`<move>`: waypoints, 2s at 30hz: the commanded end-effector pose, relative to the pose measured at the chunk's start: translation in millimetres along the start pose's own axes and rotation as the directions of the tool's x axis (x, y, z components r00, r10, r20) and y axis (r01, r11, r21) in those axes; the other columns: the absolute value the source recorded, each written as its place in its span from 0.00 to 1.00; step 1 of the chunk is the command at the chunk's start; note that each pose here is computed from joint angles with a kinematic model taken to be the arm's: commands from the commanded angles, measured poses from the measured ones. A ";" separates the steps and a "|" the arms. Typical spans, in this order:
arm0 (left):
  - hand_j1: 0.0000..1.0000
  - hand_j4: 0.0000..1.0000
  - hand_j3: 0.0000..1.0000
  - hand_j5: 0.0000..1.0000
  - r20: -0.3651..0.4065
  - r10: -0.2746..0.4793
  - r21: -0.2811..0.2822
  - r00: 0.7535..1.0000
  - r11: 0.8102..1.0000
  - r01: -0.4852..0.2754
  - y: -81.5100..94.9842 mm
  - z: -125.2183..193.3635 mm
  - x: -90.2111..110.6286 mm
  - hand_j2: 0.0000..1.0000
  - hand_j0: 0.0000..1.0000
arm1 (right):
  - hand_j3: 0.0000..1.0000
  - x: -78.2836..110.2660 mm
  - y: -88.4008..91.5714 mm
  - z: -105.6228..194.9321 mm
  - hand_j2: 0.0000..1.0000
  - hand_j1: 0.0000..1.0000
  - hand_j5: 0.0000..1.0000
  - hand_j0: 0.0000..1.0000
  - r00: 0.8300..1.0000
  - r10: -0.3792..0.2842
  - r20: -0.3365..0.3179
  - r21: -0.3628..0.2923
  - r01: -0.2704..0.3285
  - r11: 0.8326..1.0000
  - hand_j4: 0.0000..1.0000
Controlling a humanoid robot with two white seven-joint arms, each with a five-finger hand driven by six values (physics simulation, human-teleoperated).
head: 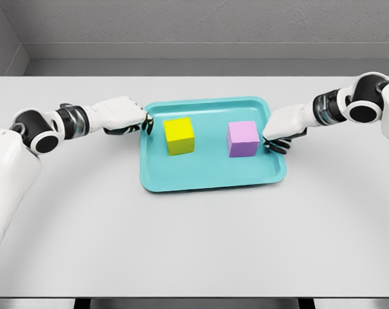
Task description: Push two cubes
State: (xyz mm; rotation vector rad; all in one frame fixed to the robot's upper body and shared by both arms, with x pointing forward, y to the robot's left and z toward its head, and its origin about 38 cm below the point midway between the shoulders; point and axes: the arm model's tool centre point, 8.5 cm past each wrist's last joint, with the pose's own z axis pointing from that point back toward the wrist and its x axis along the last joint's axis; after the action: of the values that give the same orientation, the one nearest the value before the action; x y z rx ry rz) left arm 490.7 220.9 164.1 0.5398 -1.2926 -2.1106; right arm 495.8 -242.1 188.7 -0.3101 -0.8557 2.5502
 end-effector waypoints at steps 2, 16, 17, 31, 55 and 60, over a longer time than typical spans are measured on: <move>0.48 0.48 0.48 0.48 0.001 0.014 -0.006 1.000 1.000 -0.014 -3.4 -2.3 -0.4 0.48 0.48 | 0.12 -2.8 0.6 -3.5 0.12 0.12 0.12 0.12 1.000 -0.013 -0.005 0.005 0.013 1.000 0.12; 0.48 0.48 0.48 0.48 0.039 0.018 0.015 0.999 1.000 -0.019 3.9 -17.0 15.2 0.48 0.48 | 0.12 -2.7 -2.9 -13.4 0.12 0.12 0.12 0.12 1.000 -0.008 -0.003 0.026 0.008 1.000 0.12; 0.48 0.48 0.48 0.48 0.040 0.018 0.015 0.999 1.000 -0.019 4.1 -17.5 15.7 0.48 0.48 | 0.12 -2.3 -3.2 -13.5 0.12 0.12 0.12 0.12 1.000 -0.007 -0.002 0.025 0.007 1.000 0.12; 0.48 0.48 0.48 0.48 0.068 0.024 0.031 0.997 0.999 -0.026 8.6 -27.6 27.4 0.48 0.48 | 0.12 2.1 -10.2 -18.5 0.12 0.12 0.12 0.12 1.000 0.004 0.011 0.018 -0.004 1.000 0.12; 0.45 0.45 0.45 0.45 0.087 0.068 0.050 0.994 0.996 -0.072 3.9 -20.9 25.4 0.45 0.45 | 0.12 -9.9 -4.9 -24.8 0.12 0.12 0.12 0.12 0.999 -0.029 -0.040 0.060 0.031 0.998 0.12; 0.45 0.45 0.45 0.45 0.104 0.083 0.057 0.991 0.994 -0.090 -0.1 -20.2 30.5 0.45 0.45 | 0.12 -15.2 -9.2 -30.3 0.12 0.12 0.12 0.12 0.997 -0.047 -0.064 0.063 0.051 0.997 0.12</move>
State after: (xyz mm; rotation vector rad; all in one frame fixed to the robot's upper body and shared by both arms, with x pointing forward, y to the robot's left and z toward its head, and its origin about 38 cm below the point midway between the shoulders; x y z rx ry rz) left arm 480.6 188.0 150.3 0.4032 -1.3977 -2.0667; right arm 517.7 -223.4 175.2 -0.2914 -0.7995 2.4875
